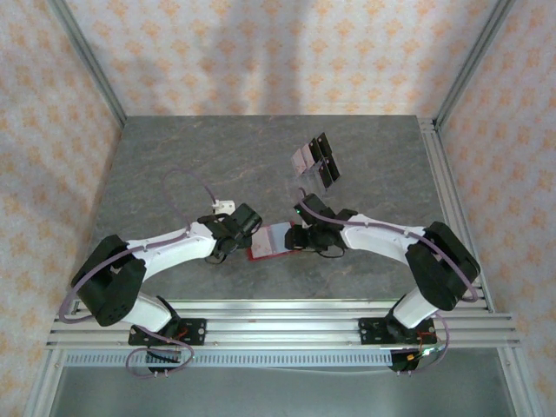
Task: Put the credit cards into the card holder
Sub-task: Turn over the card slot in the card holder.
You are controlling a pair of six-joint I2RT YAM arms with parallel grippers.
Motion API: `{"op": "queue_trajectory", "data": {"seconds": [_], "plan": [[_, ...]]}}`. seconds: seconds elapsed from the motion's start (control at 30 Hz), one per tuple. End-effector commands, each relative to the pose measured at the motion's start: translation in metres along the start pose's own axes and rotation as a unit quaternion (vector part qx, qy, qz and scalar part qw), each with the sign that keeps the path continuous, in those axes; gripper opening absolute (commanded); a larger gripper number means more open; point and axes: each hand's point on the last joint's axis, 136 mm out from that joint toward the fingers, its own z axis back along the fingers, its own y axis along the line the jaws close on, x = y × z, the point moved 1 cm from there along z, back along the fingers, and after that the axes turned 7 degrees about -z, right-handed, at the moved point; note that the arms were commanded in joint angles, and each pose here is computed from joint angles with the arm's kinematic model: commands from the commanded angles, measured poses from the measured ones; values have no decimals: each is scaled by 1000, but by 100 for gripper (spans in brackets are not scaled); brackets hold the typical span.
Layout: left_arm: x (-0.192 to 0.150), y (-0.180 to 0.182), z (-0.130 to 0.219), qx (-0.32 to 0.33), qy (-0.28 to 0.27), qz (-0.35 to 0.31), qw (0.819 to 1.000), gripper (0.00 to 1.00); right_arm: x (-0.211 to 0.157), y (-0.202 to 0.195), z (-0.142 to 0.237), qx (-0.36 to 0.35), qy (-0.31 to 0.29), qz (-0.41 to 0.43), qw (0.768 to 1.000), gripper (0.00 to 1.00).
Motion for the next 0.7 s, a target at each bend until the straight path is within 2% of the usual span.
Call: {"op": "queue_trajectory", "data": {"seconds": [0.0, 0.67], "plan": [[4, 10, 4, 18, -8, 1, 1000, 100, 1, 5, 2, 11, -14, -9, 1000, 45], [-1, 10, 0, 16, -5, 3, 1000, 100, -4, 7, -16, 14, 5, -18, 1000, 39]]}}
